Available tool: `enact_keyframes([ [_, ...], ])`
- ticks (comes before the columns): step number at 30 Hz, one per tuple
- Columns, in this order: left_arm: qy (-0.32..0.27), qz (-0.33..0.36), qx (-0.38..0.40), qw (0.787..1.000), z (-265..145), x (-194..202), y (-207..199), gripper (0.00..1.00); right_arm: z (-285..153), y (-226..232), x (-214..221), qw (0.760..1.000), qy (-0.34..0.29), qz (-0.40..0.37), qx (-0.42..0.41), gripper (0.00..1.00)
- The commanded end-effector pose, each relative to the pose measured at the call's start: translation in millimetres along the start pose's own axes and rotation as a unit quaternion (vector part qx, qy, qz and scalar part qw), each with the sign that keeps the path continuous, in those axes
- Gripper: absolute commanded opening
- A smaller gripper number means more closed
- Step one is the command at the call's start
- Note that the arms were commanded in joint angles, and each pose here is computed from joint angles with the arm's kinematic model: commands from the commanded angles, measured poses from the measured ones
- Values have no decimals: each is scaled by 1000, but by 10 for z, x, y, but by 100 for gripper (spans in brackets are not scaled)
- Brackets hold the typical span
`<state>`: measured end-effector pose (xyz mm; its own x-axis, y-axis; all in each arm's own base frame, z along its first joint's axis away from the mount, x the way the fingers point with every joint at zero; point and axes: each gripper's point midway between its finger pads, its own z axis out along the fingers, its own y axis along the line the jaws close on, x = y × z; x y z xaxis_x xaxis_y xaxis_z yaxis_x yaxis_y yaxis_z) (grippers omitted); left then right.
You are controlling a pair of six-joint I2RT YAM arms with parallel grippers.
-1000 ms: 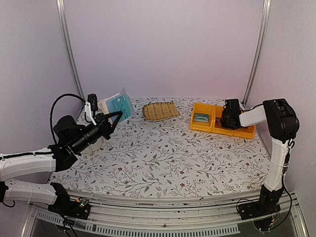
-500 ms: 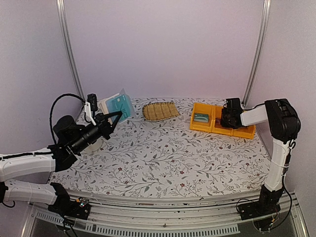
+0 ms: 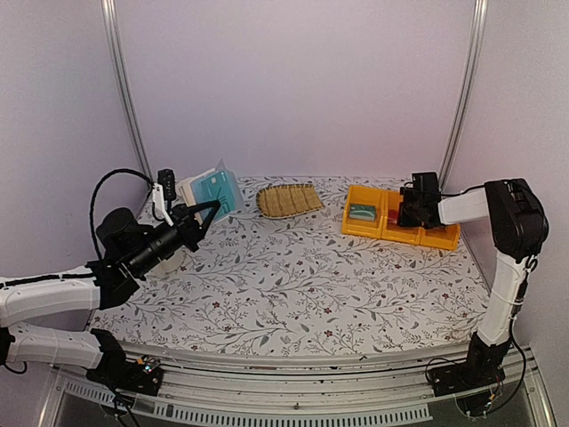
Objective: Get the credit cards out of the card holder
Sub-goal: Place the credit card in the card box, then adjust the card slot in the card holder.
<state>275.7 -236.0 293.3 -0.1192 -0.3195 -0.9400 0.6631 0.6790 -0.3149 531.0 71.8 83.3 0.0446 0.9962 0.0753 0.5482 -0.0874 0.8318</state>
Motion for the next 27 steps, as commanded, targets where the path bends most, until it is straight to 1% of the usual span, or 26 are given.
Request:
enact_keyframes([
  [1, -13, 0, -1, 1000, -23, -93, 14, 0, -261, 391, -16, 998, 2, -46, -50, 71],
  [3, -10, 0, 3, 1000, -8, -81, 2, 0, -409, 673, 65, 990, 14, -101, -95, 72],
  [5, -4, 1, 10, 1000, 15, -64, -24, 0, -599, 968, 193, 976, 35, -158, -144, 72],
  [6, -1, 1, 13, 1000, 29, -59, -35, 0, -711, 1115, 283, 962, 47, -205, -173, 72],
  [7, 1, 0, 15, 1000, 43, -56, -43, 0, -859, 1310, 396, 946, 64, -234, -214, 72],
  [8, 2, 0, 17, 1000, 57, -50, -46, 0, -1010, 1456, 523, 925, 76, -278, -248, 72],
  [9, 3, -1, 18, 1000, 72, -52, -52, 0, -1212, 1617, 662, 896, 81, -335, -281, 72],
  [10, 3, -2, 20, 1000, 85, -60, -60, 0, -1394, 1729, 838, 871, 95, -371, -309, 71],
  [12, 4, -4, 25, 1000, 112, -70, -80, 0, -1767, 1855, 1255, 803, 130, -453, -366, 71],
  [13, 5, -5, 28, 1000, 128, -72, -89, 0, -2025, 1971, 1499, 753, 144, -497, -406, 71],
  [15, 8, -6, 35, 999, 162, -76, -120, 0, -2506, 1936, 2072, 667, 201, -550, -460, 71],
  [16, 10, -8, 37, 999, 180, -74, -130, 0, -2723, 1859, 2353, 616, 222, -581, -483, 71],
  [17, 12, -9, 38, 999, 197, -71, -134, 0, -2920, 1769, 2609, 577, 251, -599, -496, 71],
  [18, 13, -12, 38, 999, 215, -69, -136, 0, -3120, 1629, 2877, 531, 277, -619, -508, 71],
  [19, 14, -14, 37, 999, 229, -72, -135, 0, -3329, 1464, 3124, 490, 308, -632, -516, 71],
  [20, 14, -17, 33, 999, 247, -84, -126, 0, -3529, 1287, 3329, 436, 323, -651, -530, 70],
  [22, 18, -25, 14, 999, 274, -72, -64, 0, -4004, 942, 3625, 336, 362, -655, -572, 69],
  [23, 21, -28, 3, 999, 288, -57, -28, 0, -4205, 809, 3692, 291, 379, -644, -597, 69],
  [24, 25, -30, -5, 999, 300, -43, -4, 0, -4391, 697, 3724, 256, 406, -623, -618, 69],
  [25, 29, -32, -11, 999, 308, -22, 17, 0, -4537, 609, 3740, 227, 429, -599, -637, 69],
  [26, 30, -33, -12, 999, 317, -14, 19, 0, -4618, 549, 3766, 213, 446, -582, -646, 68],
  [27, 31, -35, -10, 999, 325, -10, 12, 0, -4653, 509, 3807, 212, 465, -569, -644, 67],
])
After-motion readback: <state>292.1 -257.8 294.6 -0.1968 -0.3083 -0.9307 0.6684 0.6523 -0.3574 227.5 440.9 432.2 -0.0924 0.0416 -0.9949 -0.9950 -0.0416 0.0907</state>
